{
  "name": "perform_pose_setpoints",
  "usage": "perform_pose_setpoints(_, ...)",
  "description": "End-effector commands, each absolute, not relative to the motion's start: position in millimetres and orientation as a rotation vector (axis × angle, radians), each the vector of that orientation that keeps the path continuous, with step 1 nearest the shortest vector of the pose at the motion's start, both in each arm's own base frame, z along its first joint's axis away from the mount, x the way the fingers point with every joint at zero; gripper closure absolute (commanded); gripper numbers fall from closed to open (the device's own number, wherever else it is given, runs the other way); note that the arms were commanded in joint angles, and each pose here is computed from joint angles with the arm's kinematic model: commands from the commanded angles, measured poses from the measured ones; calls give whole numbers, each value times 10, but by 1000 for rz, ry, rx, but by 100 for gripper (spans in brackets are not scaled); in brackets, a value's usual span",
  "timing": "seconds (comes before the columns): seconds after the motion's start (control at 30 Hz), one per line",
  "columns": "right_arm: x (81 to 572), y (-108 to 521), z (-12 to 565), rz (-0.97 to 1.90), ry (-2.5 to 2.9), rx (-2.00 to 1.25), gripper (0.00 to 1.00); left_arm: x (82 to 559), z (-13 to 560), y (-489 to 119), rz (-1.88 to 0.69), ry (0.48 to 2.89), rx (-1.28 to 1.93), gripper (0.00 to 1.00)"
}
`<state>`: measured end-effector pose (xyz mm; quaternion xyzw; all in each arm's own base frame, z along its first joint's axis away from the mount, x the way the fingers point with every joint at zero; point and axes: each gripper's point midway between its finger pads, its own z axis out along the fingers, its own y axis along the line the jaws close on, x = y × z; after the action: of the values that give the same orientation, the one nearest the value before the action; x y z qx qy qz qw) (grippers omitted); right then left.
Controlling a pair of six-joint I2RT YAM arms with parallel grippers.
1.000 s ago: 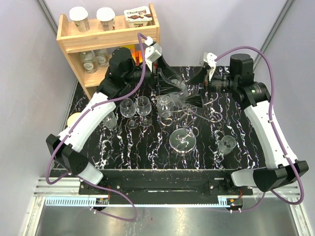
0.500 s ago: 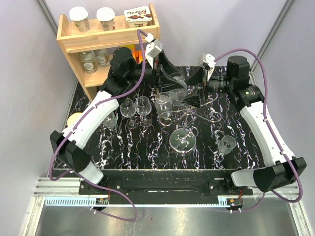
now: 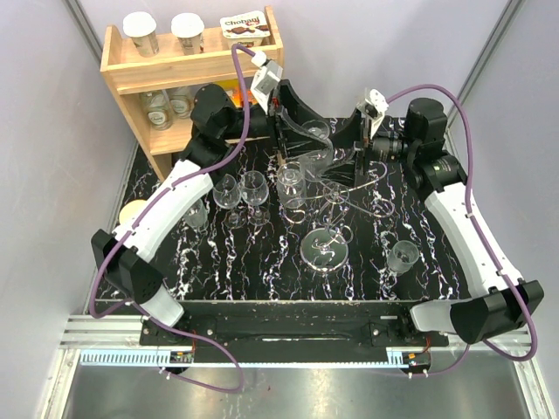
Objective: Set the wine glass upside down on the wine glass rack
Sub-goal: Turn the wine glass upside down at the wine rack.
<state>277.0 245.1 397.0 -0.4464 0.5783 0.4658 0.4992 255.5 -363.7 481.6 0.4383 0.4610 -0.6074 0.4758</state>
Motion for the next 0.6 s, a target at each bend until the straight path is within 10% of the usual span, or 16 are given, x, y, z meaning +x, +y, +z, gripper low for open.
perform_pose_setpoints(0.0,2788,2485,4116,1129,1339,-1047,1,2228,5333,-3537,-1509,917,1110,100)
perform_pose_setpoints(0.57,2837,2369,4331,1285,1215,-910,1,2168,5378,-3494,-1535,902,1098,100)
